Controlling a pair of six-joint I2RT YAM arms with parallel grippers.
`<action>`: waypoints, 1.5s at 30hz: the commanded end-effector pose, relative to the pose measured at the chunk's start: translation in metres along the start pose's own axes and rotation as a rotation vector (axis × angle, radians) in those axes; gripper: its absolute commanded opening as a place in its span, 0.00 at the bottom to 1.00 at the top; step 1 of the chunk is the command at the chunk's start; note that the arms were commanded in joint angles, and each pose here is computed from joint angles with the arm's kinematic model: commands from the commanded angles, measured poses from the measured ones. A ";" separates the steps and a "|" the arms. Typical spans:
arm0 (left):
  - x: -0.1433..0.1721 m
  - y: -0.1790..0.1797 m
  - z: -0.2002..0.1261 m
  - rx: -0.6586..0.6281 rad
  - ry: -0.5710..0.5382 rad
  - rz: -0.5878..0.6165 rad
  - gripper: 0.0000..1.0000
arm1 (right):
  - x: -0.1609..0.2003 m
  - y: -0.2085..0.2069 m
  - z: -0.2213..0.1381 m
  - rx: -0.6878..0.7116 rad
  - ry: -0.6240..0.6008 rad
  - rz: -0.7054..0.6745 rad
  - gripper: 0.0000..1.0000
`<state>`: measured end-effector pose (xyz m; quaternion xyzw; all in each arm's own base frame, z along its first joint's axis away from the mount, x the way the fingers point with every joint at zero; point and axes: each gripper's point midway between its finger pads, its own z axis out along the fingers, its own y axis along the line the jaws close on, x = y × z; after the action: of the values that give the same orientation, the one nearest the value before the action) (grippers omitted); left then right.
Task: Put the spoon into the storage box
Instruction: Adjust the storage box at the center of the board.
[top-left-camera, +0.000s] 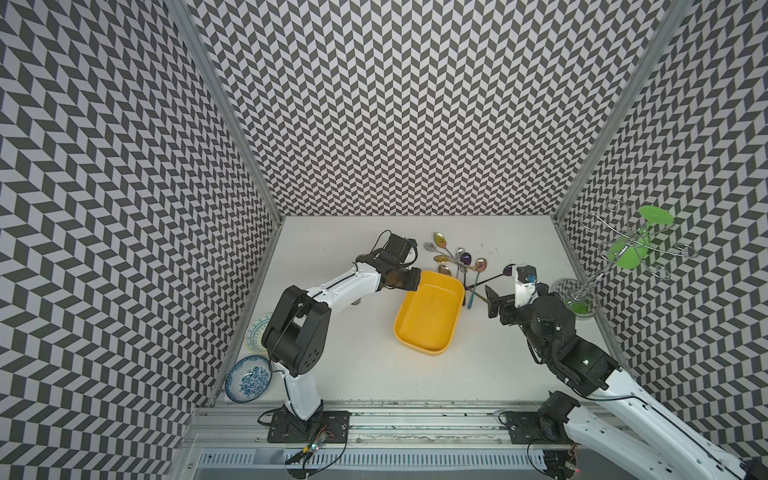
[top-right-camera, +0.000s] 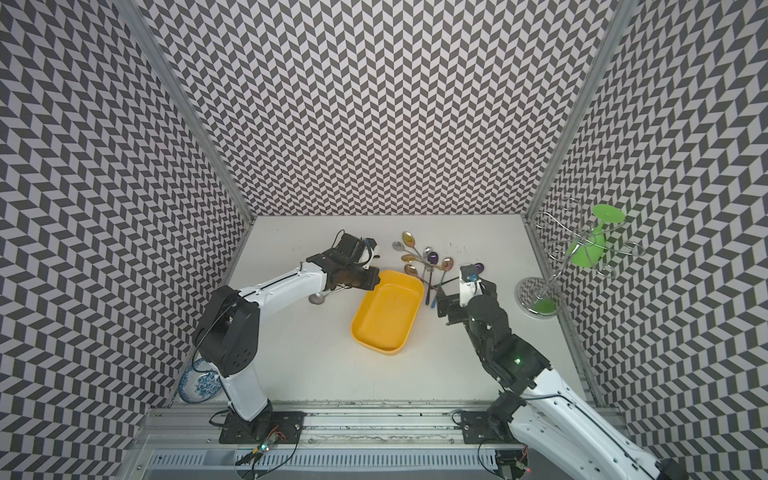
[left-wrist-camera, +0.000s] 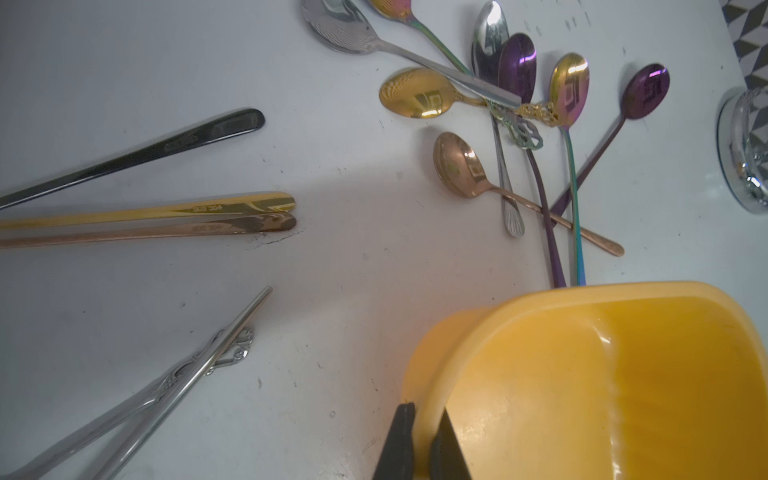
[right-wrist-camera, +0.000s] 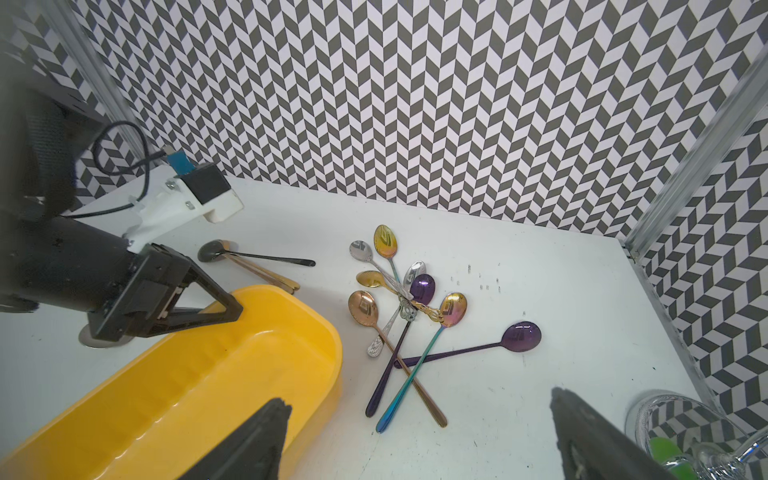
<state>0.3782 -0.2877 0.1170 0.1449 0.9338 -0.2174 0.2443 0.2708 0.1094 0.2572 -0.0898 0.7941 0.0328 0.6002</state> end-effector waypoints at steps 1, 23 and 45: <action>0.005 0.005 -0.001 -0.041 0.001 -0.160 0.00 | -0.010 -0.004 -0.001 0.020 -0.050 0.020 1.00; 0.037 0.043 0.035 -0.208 0.055 -0.334 0.00 | -0.007 -0.004 0.000 0.021 -0.044 0.015 1.00; 0.025 0.042 0.029 -0.262 0.002 -0.292 0.20 | -0.007 -0.003 0.000 0.013 -0.046 0.019 1.00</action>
<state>0.3835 -0.2615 0.0680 -0.0254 0.9641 -0.1384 0.2250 0.2712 0.1071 0.2535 -0.0866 0.7953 0.0264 0.5994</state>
